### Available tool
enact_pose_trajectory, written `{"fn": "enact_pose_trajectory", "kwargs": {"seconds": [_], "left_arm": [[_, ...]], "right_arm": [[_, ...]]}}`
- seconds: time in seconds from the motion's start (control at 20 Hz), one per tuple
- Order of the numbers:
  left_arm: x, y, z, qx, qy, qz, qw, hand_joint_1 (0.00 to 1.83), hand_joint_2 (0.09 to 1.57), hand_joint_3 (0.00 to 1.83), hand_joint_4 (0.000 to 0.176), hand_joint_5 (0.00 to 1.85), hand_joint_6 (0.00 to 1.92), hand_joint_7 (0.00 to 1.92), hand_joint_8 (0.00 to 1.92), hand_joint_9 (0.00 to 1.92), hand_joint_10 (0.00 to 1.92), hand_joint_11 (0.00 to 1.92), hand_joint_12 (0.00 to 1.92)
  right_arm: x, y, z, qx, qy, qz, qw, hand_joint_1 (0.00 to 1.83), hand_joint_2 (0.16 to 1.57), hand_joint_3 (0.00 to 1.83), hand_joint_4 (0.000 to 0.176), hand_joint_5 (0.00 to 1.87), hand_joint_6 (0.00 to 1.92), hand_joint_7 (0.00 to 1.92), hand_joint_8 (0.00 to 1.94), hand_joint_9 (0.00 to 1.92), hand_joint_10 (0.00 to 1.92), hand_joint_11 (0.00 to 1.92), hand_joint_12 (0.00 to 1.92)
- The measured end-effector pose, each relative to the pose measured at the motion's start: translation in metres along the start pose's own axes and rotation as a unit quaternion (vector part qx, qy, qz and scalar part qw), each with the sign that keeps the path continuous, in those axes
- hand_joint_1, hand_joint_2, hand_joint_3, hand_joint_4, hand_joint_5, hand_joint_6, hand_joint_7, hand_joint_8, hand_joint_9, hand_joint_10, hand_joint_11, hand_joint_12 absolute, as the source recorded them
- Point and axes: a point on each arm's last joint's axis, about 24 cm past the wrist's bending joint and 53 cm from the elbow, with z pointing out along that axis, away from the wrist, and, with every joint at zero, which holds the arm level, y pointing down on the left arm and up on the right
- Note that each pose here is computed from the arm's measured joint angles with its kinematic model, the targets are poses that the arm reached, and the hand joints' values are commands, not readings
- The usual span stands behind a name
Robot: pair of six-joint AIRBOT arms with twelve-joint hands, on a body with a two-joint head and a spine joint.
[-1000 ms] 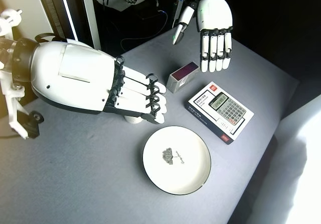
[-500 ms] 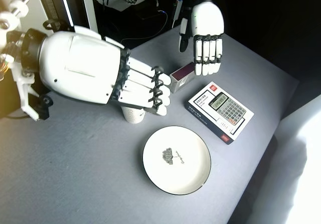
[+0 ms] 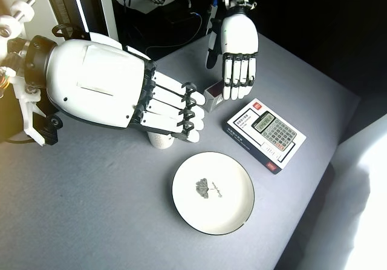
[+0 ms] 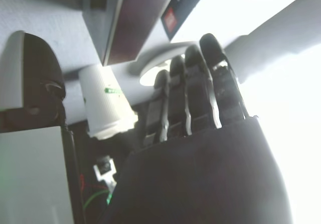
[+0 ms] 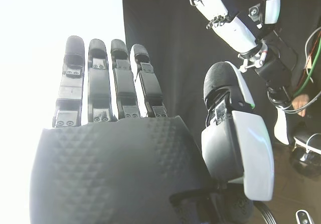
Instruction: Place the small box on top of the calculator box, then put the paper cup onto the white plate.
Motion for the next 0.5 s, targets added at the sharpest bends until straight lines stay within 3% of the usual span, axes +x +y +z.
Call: {"fn": "enact_pose_trajectory", "kwargs": {"seconds": [0.35, 0.4, 0.5], "left_arm": [[-0.001, 0.008, 0.009, -0.003, -0.006, 0.009, 0.9999, 1.10, 1.03, 0.00, 0.000, 0.25, 0.01, 0.31, 0.01, 0.31, 0.01, 0.00, 0.81], [0.000, 0.010, 0.011, -0.004, -0.004, 0.009, 0.9999, 1.11, 1.05, 0.01, 0.000, 0.23, 0.00, 0.29, 0.00, 0.29, 0.00, 0.00, 0.75], [0.002, 0.011, 0.012, -0.005, -0.002, 0.009, 0.9999, 1.12, 1.18, 0.03, 0.000, 0.26, 0.01, 0.34, 0.01, 0.34, 0.02, 0.00, 0.82]], "right_arm": [[0.000, -0.001, 0.000, 0.002, 0.001, -0.012, 0.9999, 0.00, 1.30, 0.00, 0.000, 0.13, 0.01, 0.16, 0.01, 0.15, 0.01, 0.00, 0.48], [0.000, -0.001, 0.000, 0.003, 0.001, -0.013, 0.9999, 0.00, 1.30, 0.00, 0.000, 0.14, 0.01, 0.18, 0.01, 0.16, 0.01, 0.00, 0.52], [0.001, -0.003, 0.000, 0.006, 0.002, -0.014, 0.9999, 0.00, 1.31, 0.00, 0.000, 0.15, 0.01, 0.18, 0.00, 0.16, 0.00, 0.00, 0.54]]}}
